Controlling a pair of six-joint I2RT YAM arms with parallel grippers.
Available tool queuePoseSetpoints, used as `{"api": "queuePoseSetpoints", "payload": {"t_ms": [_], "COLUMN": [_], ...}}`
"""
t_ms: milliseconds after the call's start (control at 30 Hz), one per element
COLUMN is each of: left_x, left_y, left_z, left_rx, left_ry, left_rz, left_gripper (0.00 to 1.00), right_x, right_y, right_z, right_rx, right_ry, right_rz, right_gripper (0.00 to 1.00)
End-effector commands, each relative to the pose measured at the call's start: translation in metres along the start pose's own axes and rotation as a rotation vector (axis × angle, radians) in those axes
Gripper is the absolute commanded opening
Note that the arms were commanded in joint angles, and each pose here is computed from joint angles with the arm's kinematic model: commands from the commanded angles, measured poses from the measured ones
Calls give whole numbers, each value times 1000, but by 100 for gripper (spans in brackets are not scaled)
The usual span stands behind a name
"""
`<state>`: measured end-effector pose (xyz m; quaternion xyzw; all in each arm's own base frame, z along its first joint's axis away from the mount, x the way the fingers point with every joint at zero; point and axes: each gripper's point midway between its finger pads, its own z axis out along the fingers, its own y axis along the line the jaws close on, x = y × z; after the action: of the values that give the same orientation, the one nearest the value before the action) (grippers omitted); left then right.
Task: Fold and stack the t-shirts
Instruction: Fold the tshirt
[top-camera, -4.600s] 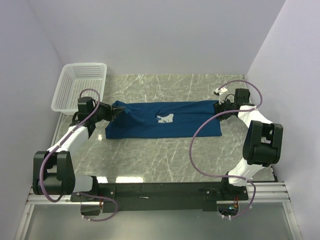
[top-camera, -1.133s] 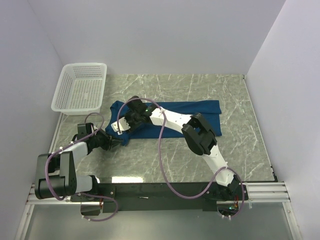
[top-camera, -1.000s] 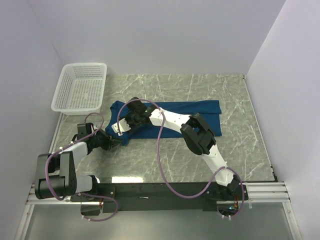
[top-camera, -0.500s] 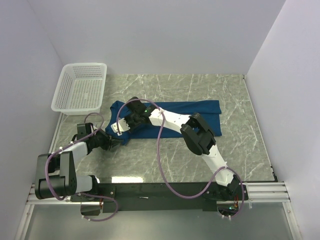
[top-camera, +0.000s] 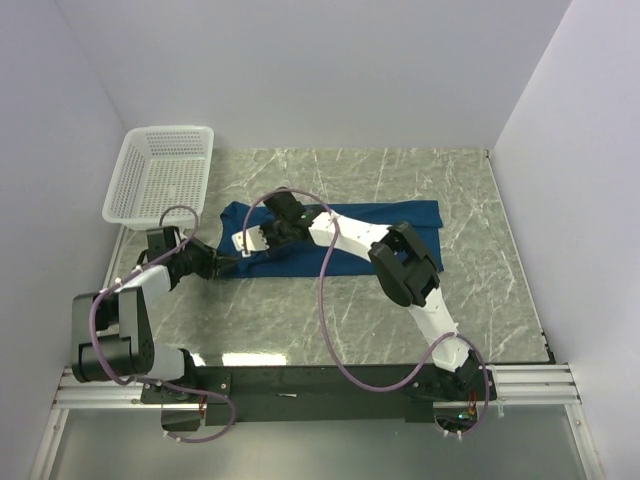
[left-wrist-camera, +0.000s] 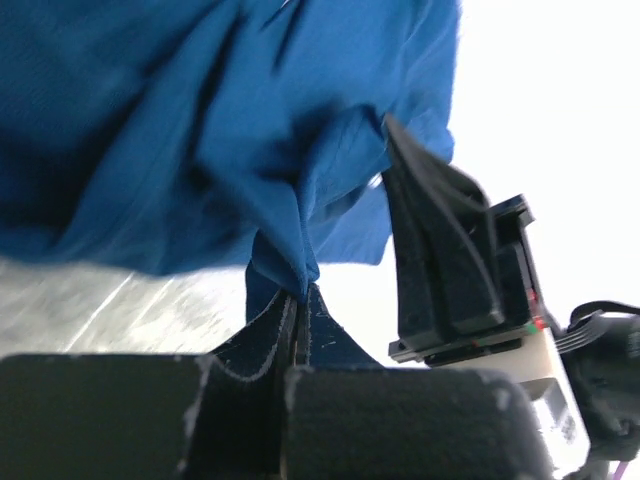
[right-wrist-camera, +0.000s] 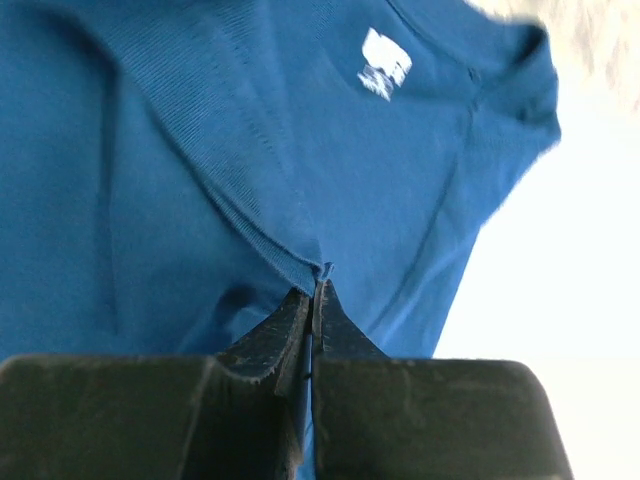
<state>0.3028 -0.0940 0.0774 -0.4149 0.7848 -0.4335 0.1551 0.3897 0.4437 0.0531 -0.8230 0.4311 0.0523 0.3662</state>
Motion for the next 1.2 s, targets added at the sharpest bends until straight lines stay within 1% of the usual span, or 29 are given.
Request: {"api": "queuePoseSetpoints", "payload": {"t_ms": [0,167,400,567,733,1033,1133,1167], "left_x": [-20,-40,-61,-68,-67,-65,-63,-61], "left_y": [-27,-41,-48,-48,-48,-53,-58,-61], "left_z": [4,17,30,40,41,41,38,36], "left_rx": [48,43,24,18,23,49,75,86], "left_ry": [-30,-34,-48,-33,-20,-4,0,1], "left_rz": [12,-1,-17,-25,-4,27,43,53], "left_gripper": [0,0,0,1,1,12,23,32], "right_x": [-12,-7,2,10,16,26,30,29], "right_y": [-42,-50,-53,-55,-54,-54,-55,-55], "right_z": [-41,-50,-56,-59,-60,-67,-67,-66], "right_rx": [144,200,241,258,264,299,314,314], "right_ry": [-21,-15,9,20,30,56,65,65], "right_rz": [51,114,160,192,213,262,288,293], "right_gripper": [0,0,0,0,0,0,0,0]}}
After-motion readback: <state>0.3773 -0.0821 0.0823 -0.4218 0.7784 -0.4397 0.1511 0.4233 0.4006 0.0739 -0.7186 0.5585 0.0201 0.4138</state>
